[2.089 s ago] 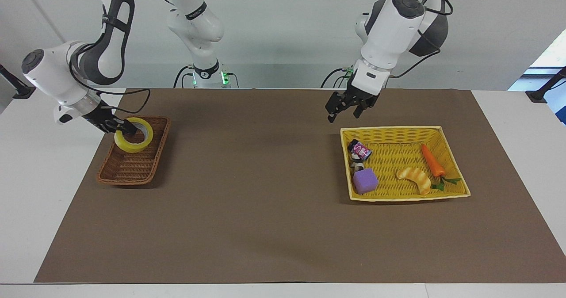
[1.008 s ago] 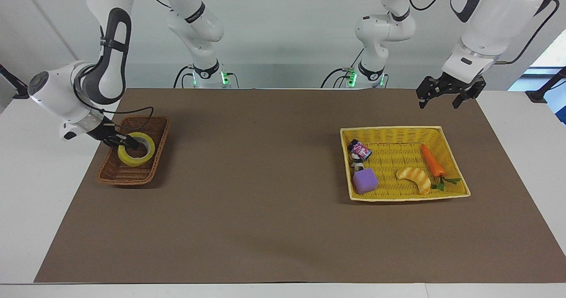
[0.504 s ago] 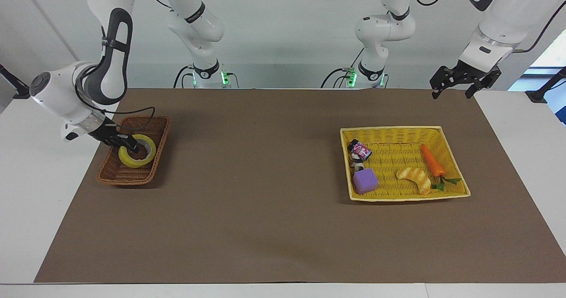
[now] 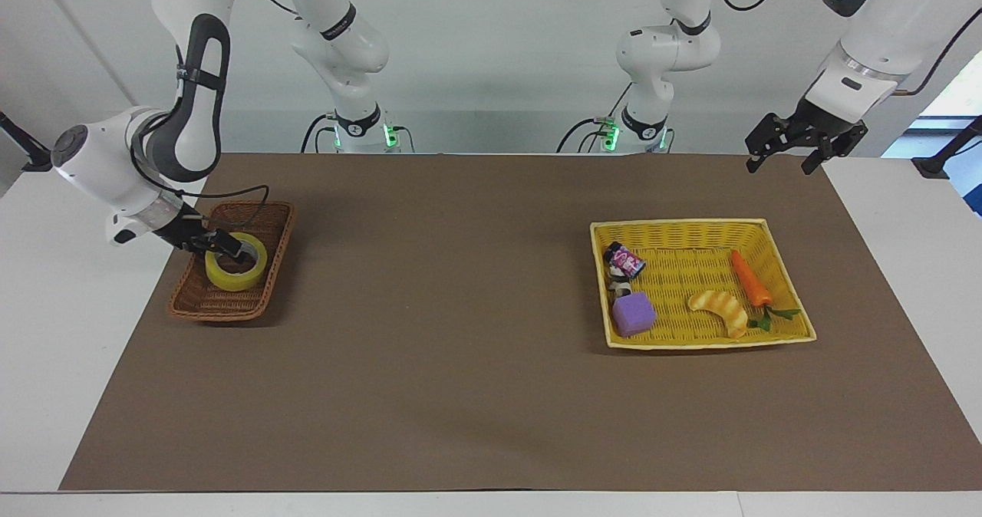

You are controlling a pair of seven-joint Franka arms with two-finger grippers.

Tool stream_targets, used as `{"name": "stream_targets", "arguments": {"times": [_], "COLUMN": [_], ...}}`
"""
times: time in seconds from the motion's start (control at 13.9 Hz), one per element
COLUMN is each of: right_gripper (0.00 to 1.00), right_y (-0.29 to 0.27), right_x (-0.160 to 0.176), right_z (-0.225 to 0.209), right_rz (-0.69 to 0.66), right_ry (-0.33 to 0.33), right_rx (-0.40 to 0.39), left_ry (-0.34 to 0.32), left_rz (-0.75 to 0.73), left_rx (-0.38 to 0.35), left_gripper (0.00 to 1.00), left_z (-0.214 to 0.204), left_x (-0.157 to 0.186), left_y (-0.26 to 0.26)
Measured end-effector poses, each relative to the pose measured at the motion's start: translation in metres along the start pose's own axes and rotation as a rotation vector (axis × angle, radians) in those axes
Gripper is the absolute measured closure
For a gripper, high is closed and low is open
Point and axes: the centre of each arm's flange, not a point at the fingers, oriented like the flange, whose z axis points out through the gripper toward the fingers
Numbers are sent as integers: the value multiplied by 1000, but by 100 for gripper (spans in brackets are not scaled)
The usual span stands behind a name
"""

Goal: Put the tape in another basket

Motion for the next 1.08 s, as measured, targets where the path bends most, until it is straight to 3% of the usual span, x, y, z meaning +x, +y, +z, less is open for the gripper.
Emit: {"name": "stream_targets", "arguments": {"times": [0.5, 0.72, 1.08], "right_gripper": [0, 0, 0], "right_y": [-16, -55, -132], "right_x": [13, 19, 9], "right_z": [-32, -61, -89], "right_rz": [-40, -116, -83], "right_ry": [46, 48, 54], "right_rx": [-14, -43, -114], "left_ry": [0, 0, -1], "left_rz": [7, 7, 7], "left_rx": [2, 2, 2], "left_gripper": [0, 0, 0], "left_z": [0, 0, 0], "left_x": [0, 0, 0], "left_y": [1, 1, 1]}}
